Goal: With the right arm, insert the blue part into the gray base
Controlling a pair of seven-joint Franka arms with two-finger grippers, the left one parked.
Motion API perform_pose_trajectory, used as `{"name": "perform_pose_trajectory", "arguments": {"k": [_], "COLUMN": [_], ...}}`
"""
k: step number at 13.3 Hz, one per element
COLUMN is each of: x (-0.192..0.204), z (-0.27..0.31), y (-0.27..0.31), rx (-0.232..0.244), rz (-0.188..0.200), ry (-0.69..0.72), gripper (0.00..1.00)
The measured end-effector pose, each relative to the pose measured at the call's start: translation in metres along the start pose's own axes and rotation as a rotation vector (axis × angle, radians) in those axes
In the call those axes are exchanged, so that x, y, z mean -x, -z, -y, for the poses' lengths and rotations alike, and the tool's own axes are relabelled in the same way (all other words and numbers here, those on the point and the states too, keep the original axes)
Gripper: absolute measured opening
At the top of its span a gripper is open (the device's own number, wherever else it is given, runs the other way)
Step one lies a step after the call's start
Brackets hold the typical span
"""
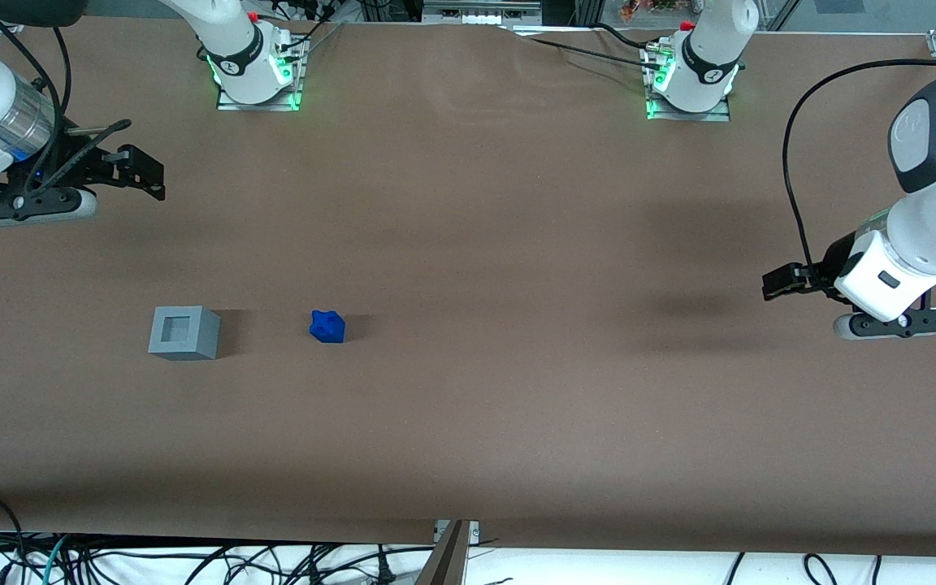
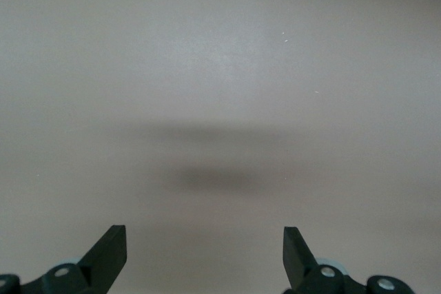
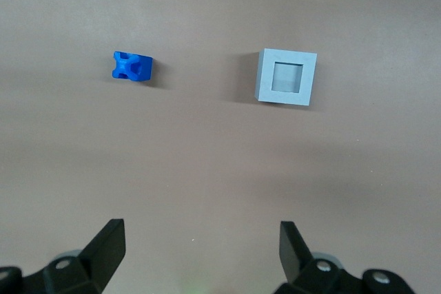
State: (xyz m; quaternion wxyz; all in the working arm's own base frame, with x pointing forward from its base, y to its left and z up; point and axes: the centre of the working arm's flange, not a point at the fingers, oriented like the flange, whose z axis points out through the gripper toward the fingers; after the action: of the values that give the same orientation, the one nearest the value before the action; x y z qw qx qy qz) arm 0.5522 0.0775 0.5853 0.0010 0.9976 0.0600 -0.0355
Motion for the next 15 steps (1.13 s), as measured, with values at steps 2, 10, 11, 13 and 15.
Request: {"name": "perform_pose_trajectory", "arguments": {"k": [2,10,11,13,15], "x": [-0.0001,-0.0012,-0.0016,-0.0027,-0.0033], "z": [0.0000,0.0045,0.0053,0.0059,0.0060], "y": [-0.0003,-0.0026,-0.0035,-0.0053,-0.0064], "rx": [0.000,0.001,0.001,0.002,0.002], "rz": [0.001,0.005,0.006,0.010,0.011], "ry": [0.000,0.008,0.009,0.010,0.010], "gripper": [0.99,0.99,0.99,0.99,0.99]}}
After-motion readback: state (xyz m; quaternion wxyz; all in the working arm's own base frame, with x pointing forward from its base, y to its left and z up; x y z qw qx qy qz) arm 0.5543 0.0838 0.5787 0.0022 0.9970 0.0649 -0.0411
